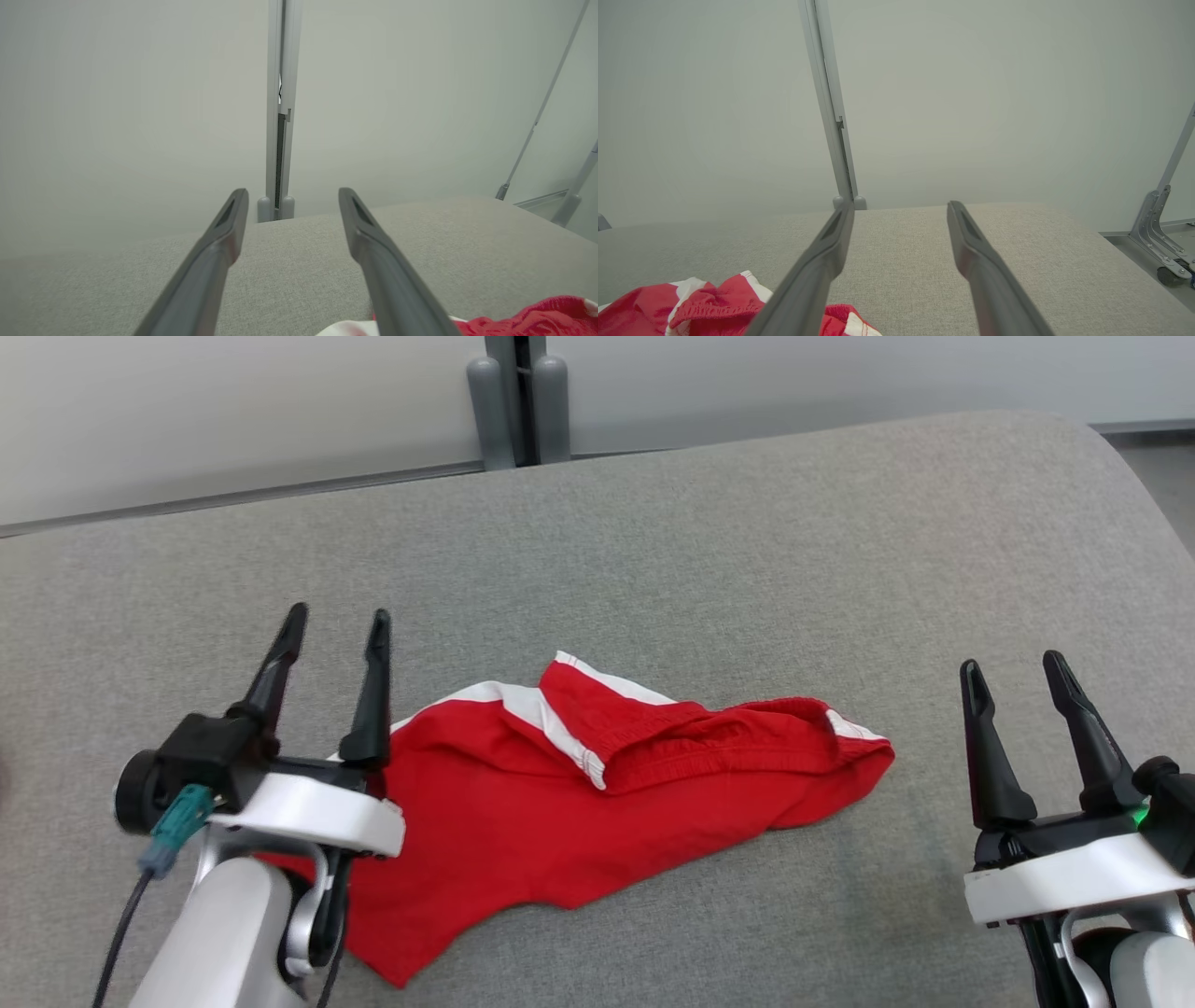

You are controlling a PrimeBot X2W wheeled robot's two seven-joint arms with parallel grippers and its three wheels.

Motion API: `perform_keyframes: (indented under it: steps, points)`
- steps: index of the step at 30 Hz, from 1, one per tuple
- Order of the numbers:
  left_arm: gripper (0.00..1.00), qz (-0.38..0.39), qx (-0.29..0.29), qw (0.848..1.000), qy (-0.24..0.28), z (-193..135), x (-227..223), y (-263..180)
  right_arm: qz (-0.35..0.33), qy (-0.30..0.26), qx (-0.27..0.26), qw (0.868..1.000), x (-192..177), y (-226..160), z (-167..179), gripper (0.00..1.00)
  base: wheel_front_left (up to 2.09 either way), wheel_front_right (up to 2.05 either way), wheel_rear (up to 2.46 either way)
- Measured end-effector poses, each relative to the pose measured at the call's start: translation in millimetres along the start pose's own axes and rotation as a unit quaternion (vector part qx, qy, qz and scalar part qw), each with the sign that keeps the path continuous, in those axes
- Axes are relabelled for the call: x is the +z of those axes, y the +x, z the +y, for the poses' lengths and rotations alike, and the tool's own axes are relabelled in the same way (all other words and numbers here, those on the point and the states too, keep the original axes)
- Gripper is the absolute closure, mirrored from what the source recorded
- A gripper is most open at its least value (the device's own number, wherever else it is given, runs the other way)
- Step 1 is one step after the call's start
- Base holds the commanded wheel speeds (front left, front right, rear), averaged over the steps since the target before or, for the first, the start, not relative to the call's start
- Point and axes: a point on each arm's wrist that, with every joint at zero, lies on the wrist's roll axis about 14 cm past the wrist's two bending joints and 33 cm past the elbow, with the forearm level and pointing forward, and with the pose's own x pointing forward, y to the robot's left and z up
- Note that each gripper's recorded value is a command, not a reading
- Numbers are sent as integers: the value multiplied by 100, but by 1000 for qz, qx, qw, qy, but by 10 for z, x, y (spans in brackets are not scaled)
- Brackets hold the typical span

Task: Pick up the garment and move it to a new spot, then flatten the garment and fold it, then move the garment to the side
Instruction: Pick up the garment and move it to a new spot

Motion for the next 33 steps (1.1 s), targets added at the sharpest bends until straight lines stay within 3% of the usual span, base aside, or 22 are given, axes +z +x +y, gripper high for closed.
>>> perform_keyframes:
  steps: [5, 10, 18, 33]
  points:
    - [0, -16, 81, 997, -4, 497, 133, -354, 7, 0, 26, 1000, -2, -7, 168, 0, 0, 0, 0]
    - [0, -8, 117, 993, 9, 727, 141, -744, 13, -1, 41, 999, -1, -80, 263, 0, 0, 0, 0]
    - [0, 3, 120, 993, 16, 706, 178, -1156, 23, -6, 48, 999, 13, -307, 320, 0, 0, 0, 0]
    - [0, 7, 136, 991, 18, 723, 248, -1401, 19, -7, 50, 999, 98, -448, 378, 0, 0, 0, 0]
